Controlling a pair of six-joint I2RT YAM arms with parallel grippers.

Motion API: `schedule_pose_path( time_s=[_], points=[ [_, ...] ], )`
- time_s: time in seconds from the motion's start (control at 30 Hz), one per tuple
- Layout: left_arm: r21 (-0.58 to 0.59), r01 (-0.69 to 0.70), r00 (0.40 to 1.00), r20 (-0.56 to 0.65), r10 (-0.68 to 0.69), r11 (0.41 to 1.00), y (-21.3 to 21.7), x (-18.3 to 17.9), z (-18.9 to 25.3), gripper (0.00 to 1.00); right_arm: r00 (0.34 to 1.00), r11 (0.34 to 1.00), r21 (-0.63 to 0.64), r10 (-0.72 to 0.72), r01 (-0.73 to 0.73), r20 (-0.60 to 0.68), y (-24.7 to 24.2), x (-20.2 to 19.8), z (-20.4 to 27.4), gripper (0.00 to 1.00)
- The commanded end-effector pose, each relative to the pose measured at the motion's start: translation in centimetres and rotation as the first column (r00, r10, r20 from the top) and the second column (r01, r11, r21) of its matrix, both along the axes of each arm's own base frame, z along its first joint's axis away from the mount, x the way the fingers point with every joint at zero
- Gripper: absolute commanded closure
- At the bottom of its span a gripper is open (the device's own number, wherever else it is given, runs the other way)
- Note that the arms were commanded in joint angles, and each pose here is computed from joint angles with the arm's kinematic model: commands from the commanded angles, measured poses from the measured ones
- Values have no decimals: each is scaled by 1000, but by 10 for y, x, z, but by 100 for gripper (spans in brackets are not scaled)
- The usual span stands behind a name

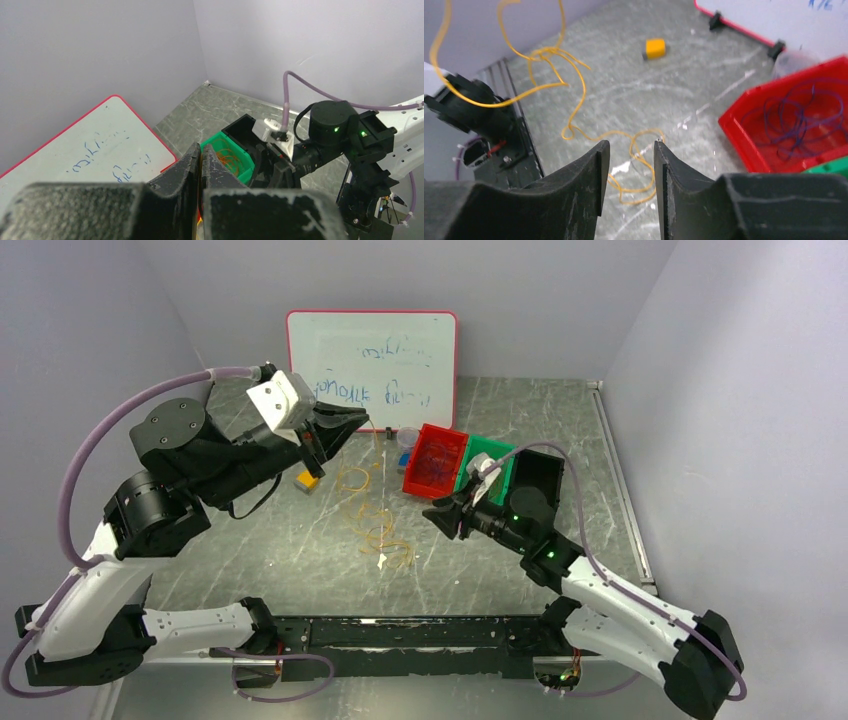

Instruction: Untangle the cables

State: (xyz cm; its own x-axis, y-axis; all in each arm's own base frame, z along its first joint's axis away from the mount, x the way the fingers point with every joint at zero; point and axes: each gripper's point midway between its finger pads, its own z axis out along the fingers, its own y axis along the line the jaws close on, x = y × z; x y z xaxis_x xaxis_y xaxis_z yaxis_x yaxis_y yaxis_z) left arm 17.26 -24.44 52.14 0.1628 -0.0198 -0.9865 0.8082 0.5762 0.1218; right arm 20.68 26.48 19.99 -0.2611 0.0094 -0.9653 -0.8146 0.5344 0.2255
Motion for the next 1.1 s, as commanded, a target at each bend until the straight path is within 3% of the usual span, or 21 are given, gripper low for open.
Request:
schedule_pose_path(
  time_s=[0.0,0.17,0.37,0.77,1.07],
  points=[
    [-4,14,1000,19,-14,1000,-4,0,3,93,996,988,137,56,-65,66,12,-6,53,57],
    [-1,12,1000,21,-12,1000,-6,1,1,93,985,960,218,169,-174,42,33,-14,63,47],
    [-2,11,1000,24,-11,1000,-6,2,3,93,978,944,271,206,-191,-26,46,-17,48,41],
    [-4,10,1000,27,-10,1000,-7,3,1,93,955,928,295,272,-227,-119,75,-36,18,41],
    [-16,9,1000,30,-9,1000,-4,1,4,93,943,924,323,275,-206,-185,100,-29,-11,44]
  ],
)
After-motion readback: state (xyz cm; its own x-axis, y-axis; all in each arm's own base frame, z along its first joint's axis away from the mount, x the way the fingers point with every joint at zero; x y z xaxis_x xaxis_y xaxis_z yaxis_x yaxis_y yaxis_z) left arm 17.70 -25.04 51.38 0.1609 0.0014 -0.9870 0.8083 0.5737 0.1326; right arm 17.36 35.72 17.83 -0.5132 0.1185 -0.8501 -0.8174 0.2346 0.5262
